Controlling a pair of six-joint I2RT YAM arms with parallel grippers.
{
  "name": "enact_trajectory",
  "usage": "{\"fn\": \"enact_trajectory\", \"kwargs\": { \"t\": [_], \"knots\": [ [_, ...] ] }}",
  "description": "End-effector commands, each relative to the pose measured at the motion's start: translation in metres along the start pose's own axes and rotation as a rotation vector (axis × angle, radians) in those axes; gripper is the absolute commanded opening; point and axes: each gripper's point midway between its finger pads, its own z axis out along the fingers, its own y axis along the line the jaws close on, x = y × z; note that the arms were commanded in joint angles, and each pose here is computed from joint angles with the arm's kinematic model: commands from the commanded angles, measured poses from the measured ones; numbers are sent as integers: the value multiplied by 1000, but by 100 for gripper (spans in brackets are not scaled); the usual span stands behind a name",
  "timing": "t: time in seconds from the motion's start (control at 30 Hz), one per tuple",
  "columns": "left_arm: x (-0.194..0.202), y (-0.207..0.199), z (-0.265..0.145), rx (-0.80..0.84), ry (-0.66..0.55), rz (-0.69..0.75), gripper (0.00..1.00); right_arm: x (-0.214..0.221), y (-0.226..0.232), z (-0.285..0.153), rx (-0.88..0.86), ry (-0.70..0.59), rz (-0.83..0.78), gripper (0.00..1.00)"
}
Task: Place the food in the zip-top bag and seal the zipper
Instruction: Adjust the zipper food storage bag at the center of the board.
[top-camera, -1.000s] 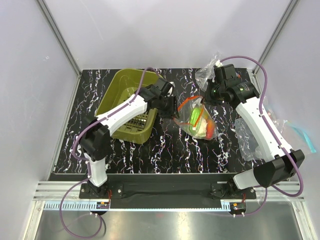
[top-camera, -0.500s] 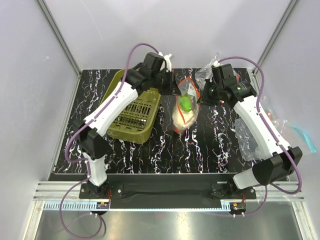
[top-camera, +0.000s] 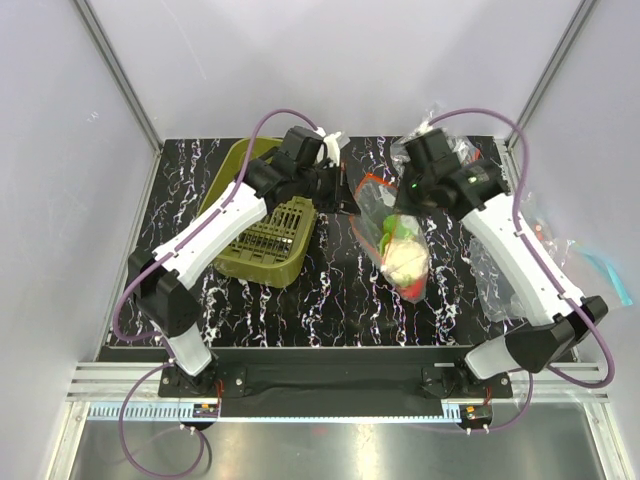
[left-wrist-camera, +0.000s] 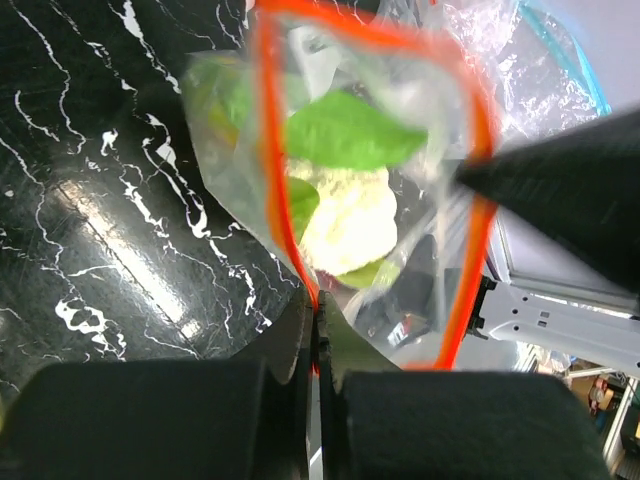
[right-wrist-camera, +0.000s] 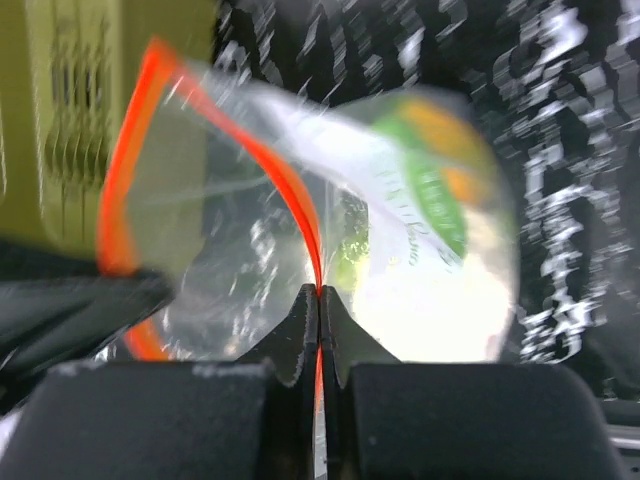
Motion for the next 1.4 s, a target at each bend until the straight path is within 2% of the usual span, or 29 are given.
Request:
{"fn": "enact_trajectory", "kwargs": {
  "t": [0.0, 0.1, 0.33, 0.53, 0.57, 0.6, 0.8, 0.9, 1.0, 1.03, 1.07, 1.17, 1.3, 1.37],
  "knots": [
    [-15, -32, -20, 92, -71, 59, 0, 22, 23, 3, -21, 29, 28, 0],
    [-18, -33, -22, 88, -75, 55, 0, 24, 34, -3, -68, 30, 30, 1],
    [-3, -16, -4, 63, -12, 73, 1, 39, 27, -7, -137, 23, -42, 20],
    [-5, -5, -7, 4, -68, 83, 1, 55, 31, -10, -230, 44, -89, 50],
    [-5, -3, -6, -5, -67, 75, 1, 57, 29, -11, -231, 43, -87, 60],
    [-5, 0, -3, -16, -61, 64, 1, 62, 24, -12, -229, 44, -84, 65],
    [-4, 3, 5, -22, -49, 25, 2, 76, 29, -44, -395, 26, -138, 62],
    [-8, 2, 1, -34, -73, 26, 2, 87, 22, -43, -366, 83, -131, 61],
    [-7, 3, -2, -48, -83, 20, 2, 96, 10, -40, -300, 124, -99, 69],
    [-7, 3, -2, -49, -84, 19, 2, 95, 5, -39, -278, 108, -89, 81],
    [-6, 4, -2, -57, -82, 22, 2, 97, 1, -40, -270, 96, -74, 85],
    [-5, 7, -3, -73, -80, 23, 2, 99, -6, -38, -244, 81, -25, 86],
    [-6, 8, -6, -76, -83, 42, 1, 112, -7, -14, -199, 133, 49, 84],
    [-5, 7, -7, -80, -75, 41, 1, 107, -10, 1, -138, 119, 68, 84]
  ]
}}
